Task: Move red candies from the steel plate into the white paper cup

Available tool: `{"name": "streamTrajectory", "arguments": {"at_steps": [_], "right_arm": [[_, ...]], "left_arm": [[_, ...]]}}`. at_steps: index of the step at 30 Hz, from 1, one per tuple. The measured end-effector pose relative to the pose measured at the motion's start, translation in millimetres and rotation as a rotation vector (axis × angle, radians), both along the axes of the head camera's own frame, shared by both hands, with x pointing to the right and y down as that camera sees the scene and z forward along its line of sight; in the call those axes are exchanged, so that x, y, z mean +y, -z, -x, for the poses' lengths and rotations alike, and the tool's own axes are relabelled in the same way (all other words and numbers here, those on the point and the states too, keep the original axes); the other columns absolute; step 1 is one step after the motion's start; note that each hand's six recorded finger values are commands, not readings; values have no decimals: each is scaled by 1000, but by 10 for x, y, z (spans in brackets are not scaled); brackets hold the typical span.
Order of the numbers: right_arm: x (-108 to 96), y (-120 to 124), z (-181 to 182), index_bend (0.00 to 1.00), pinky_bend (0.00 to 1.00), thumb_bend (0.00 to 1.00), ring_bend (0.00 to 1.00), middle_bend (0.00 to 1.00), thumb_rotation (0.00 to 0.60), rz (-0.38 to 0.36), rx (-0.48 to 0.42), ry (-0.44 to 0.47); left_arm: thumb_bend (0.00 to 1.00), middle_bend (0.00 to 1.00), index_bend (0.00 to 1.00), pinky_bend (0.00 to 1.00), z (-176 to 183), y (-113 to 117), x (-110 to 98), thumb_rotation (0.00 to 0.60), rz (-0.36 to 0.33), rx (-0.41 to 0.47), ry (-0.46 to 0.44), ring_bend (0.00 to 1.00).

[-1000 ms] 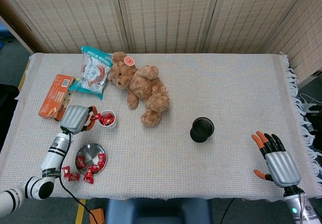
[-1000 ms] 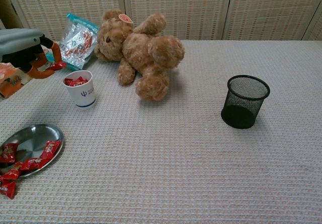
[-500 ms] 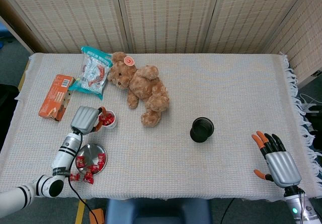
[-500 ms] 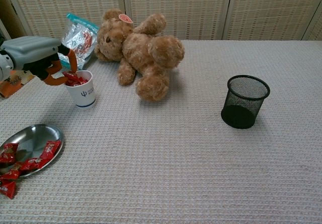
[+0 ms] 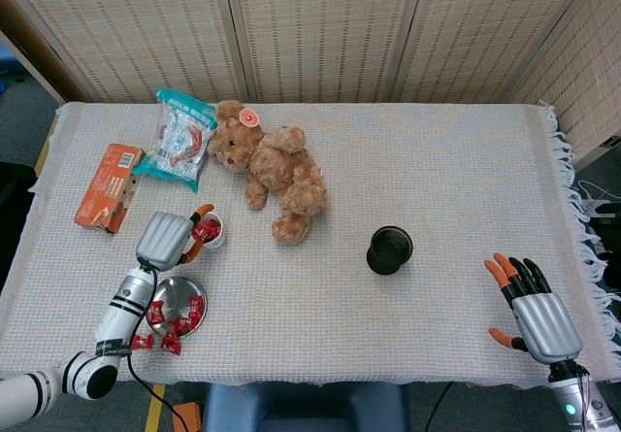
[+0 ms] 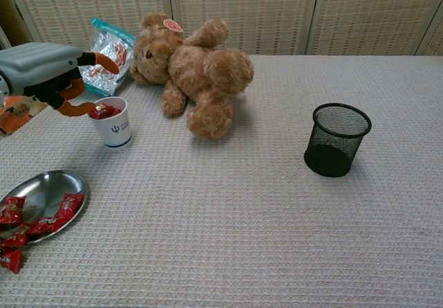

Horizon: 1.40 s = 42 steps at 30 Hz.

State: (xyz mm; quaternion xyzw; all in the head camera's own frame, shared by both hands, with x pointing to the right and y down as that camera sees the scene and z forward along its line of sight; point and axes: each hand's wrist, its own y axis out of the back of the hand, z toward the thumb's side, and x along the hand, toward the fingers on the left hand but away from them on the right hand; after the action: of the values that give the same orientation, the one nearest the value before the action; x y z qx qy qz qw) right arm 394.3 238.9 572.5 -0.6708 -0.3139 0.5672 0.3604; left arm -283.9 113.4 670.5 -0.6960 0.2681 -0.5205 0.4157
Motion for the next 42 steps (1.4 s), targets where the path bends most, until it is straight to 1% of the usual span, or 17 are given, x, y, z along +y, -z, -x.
{"name": "streamTrajectory", "arguments": {"at_steps": [4, 10, 13, 15, 18, 20, 23, 28, 32, 36, 42], "right_arm": [[27, 15, 29, 0, 0, 15, 0, 0, 600, 1, -10, 12], [50, 52, 53, 0, 0, 15, 0, 0, 600, -2, -23, 24], [71, 54, 68, 0, 0, 16, 0, 0, 600, 5, -30, 34], [84, 51, 83, 0, 0, 16, 0, 0, 600, 10, -33, 42], [105, 48, 113, 0, 0, 15, 0, 0, 600, 17, -39, 54], [120, 42, 134, 0, 0, 15, 0, 0, 600, 21, -42, 62], [137, 32, 158, 0, 0, 15, 0, 0, 600, 27, -45, 69], [160, 41, 182, 0, 0, 15, 0, 0, 600, 28, -49, 77], [157, 43, 168, 0, 0, 15, 0, 0, 600, 21, -42, 72], [148, 24, 164, 0, 0, 15, 0, 0, 600, 23, -35, 70], [143, 13, 167, 0, 0, 15, 0, 0, 600, 23, -32, 68]], "left_arm": [[401, 886, 140, 1000, 60, 122, 195, 600, 23, 28, -7, 898], [395, 886, 155, 1000, 227, 259, 403, 600, 14, 61, 29, 898], [395, 886, 179, 1000, 404, 307, 629, 600, 28, 82, 67, 898], [397, 886, 193, 1000, 565, 326, 842, 600, 47, 86, 102, 898], [400, 886, 202, 1000, 776, 342, 1187, 600, 95, 92, 149, 898], [394, 886, 204, 1000, 884, 340, 1415, 600, 139, 95, 173, 898], [386, 886, 205, 1000, 982, 330, 1613, 600, 168, 88, 187, 897], [387, 886, 206, 1000, 1061, 203, 1799, 600, 197, 44, 202, 897], [393, 887, 213, 1000, 1176, 93, 1946, 600, 215, -10, 239, 897], [395, 887, 221, 1000, 1300, 58, 2018, 600, 220, -47, 273, 897], [396, 887, 233, 1000, 1407, 3, 2128, 600, 249, -103, 277, 898]]}}
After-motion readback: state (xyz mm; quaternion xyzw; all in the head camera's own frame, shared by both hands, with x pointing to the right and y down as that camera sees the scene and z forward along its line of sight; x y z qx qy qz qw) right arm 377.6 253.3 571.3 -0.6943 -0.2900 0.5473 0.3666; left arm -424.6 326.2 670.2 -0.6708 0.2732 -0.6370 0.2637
